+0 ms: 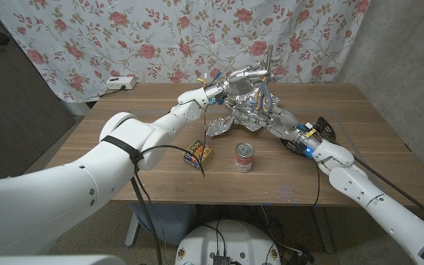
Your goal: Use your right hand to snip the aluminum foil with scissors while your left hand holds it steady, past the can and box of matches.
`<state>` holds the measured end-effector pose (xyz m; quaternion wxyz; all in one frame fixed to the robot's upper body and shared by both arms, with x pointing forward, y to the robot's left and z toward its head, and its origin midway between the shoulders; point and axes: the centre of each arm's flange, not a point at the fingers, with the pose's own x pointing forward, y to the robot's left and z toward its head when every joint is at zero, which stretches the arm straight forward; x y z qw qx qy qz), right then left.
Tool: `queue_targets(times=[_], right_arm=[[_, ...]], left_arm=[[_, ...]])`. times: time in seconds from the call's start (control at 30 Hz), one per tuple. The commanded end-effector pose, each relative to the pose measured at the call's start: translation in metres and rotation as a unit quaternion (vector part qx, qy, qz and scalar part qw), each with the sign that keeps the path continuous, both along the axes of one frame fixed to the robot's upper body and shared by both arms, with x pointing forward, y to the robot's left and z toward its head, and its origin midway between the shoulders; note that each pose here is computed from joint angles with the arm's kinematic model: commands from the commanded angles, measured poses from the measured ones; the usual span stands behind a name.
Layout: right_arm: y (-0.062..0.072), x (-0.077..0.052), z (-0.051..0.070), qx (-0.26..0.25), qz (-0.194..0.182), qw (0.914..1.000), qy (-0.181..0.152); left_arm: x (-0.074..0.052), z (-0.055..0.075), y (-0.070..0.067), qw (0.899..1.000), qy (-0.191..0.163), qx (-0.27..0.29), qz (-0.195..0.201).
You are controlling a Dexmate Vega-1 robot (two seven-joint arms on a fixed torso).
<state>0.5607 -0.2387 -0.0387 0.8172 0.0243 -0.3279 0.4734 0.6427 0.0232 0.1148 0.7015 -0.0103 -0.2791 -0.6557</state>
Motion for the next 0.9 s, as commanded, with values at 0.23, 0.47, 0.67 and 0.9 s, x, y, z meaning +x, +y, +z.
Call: queue_targets(times=[0.23, 0.47, 0.67, 0.9], right_arm=[[-0.0035, -0.0053, 0.0057, -0.016, -0.010, 0.9997, -0.016], [-0.0025, -0.0066, 0.0073, -0.041, -0.019, 0.9987, -0.022], [-0.0005, -0.0077, 0.0066, -0.040, -0.030, 0.9986, -0.019], [-0.0003, -0.0093, 0.0052, -0.031, -0.044, 0.9984, -0.016]], left_arm=[[-0.0011, -0.0049, -0.0013, 1.000, -0.004, 0.015, -0.002], [-0.0025, -0.0045, -0.0013, 1.000, -0.009, 0.016, -0.004], [-0.0041, -0.0031, -0.0022, 1.000, -0.016, 0.013, -0.006], [-0.0053, -0.0055, -0.0053, 1.000, -0.018, 0.016, -0.008]])
